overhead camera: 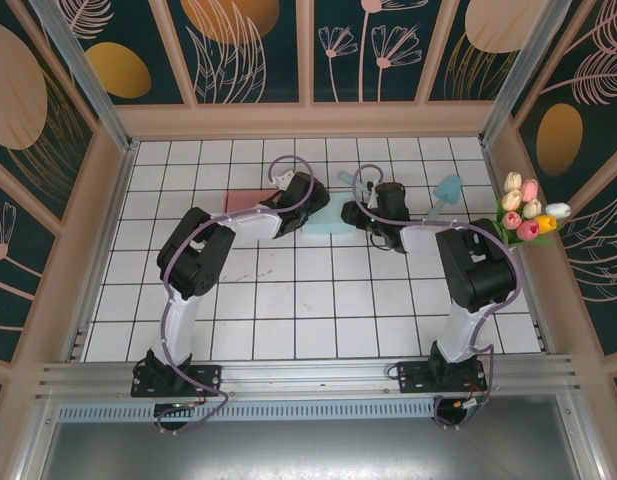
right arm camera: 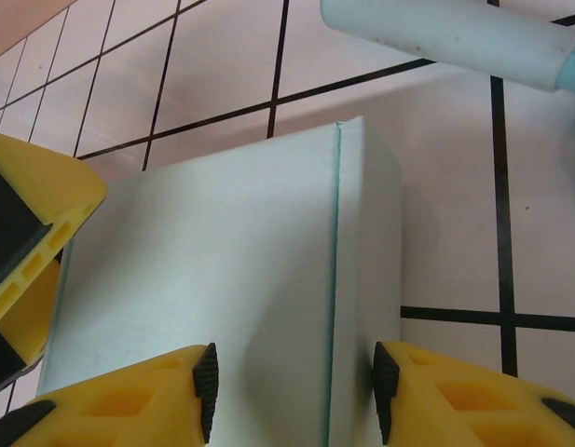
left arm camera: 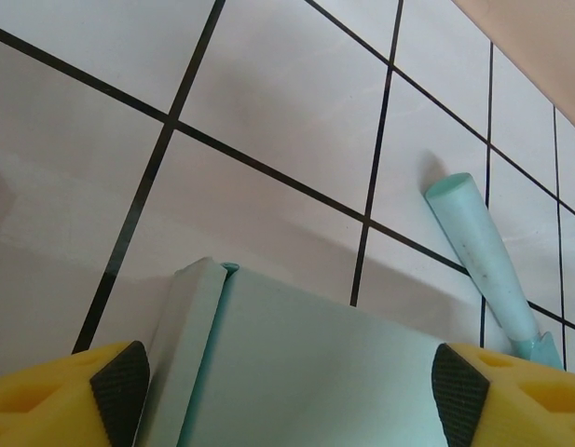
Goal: Fold the paper box
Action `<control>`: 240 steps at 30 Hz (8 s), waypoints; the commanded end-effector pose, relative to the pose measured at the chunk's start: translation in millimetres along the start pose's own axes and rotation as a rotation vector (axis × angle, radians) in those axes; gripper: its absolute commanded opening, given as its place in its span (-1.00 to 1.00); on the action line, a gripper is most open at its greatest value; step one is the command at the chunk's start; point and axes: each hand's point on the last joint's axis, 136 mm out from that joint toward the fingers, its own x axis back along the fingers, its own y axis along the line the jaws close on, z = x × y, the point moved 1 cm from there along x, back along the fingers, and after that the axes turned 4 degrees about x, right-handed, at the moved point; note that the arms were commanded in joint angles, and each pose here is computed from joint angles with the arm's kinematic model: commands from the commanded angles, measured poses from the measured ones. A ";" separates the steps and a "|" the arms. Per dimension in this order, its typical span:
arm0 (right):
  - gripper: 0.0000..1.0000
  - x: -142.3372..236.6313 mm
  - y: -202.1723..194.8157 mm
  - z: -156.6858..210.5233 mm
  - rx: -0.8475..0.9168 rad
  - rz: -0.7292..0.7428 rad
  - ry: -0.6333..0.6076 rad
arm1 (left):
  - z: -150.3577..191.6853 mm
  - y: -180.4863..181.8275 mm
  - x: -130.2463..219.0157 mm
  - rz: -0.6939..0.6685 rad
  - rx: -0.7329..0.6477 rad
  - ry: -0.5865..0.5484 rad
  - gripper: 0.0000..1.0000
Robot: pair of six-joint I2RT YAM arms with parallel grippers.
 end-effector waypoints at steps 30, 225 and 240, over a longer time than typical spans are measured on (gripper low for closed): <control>0.98 108.1 57.5 8.9 0.236 0.131 -0.237 | -39.2 21.0 212.2 0.386 -0.379 -0.254 0.97; 0.98 157.8 -137.5 -35.2 0.311 0.403 -0.621 | -172.1 236.5 213.1 -0.172 -0.518 -0.800 0.98; 0.98 157.8 -137.3 -35.3 0.311 0.402 -0.621 | -172.3 236.2 213.3 -0.171 -0.518 -0.802 0.98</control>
